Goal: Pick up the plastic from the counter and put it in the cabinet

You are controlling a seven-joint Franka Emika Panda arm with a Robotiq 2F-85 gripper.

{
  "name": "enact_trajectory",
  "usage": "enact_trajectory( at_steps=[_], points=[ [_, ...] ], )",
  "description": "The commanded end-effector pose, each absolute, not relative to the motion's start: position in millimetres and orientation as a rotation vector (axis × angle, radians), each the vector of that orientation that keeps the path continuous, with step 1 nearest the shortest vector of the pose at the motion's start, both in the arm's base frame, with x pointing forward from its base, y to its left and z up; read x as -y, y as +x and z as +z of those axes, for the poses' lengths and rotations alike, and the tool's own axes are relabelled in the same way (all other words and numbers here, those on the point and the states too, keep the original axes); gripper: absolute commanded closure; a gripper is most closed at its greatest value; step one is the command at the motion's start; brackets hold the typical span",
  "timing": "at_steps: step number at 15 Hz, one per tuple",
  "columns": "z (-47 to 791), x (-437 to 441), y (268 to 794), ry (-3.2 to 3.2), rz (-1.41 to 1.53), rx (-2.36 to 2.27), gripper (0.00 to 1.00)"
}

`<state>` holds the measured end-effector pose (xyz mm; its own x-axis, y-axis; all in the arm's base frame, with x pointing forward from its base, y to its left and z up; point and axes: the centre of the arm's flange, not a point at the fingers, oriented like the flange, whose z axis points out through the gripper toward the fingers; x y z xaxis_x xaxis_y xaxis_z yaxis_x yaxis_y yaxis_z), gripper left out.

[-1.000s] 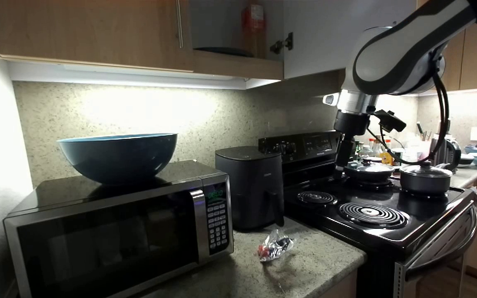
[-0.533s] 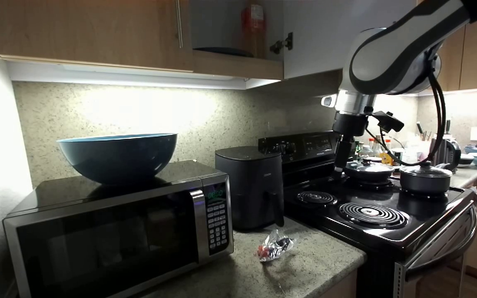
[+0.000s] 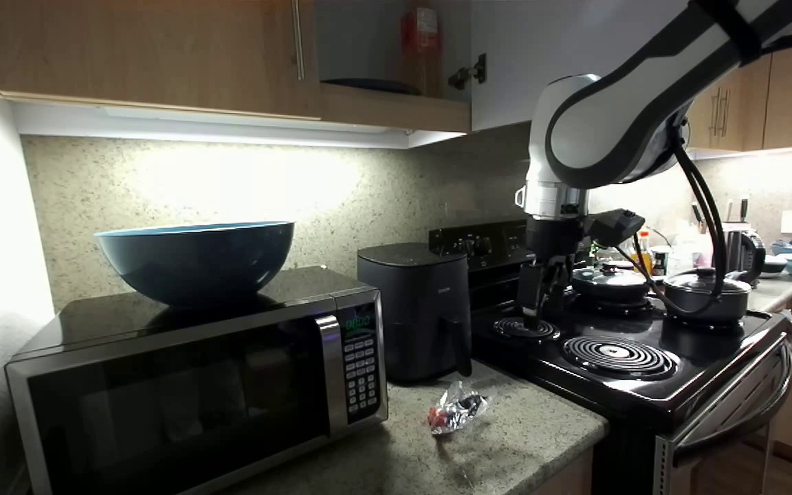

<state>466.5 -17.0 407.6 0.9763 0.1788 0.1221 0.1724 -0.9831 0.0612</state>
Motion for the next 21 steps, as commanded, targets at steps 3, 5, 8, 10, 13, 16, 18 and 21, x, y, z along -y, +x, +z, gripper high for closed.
enact_trajectory(
  at_steps=[3,5,8,10,13,16,18,21],
  points=[
    [409.7,22.1,467.8,3.073,0.204,-0.255,0.0],
    [400.7,10.9,481.4,3.105,0.195,-0.168,0.0],
    [386.3,-5.5,498.8,3.036,0.24,0.083,0.0],
    [375.8,-18.0,507.3,2.986,0.272,0.227,0.0],
    [376.7,-13.7,501.3,2.987,0.273,0.197,0.0],
    [369.0,-21.5,505.9,2.956,0.275,0.23,0.0],
    [369.9,-21.1,506.5,2.956,0.278,0.232,0.0],
    [350.7,-38.6,511.3,3.047,0.269,0.276,0.0]
  ],
)
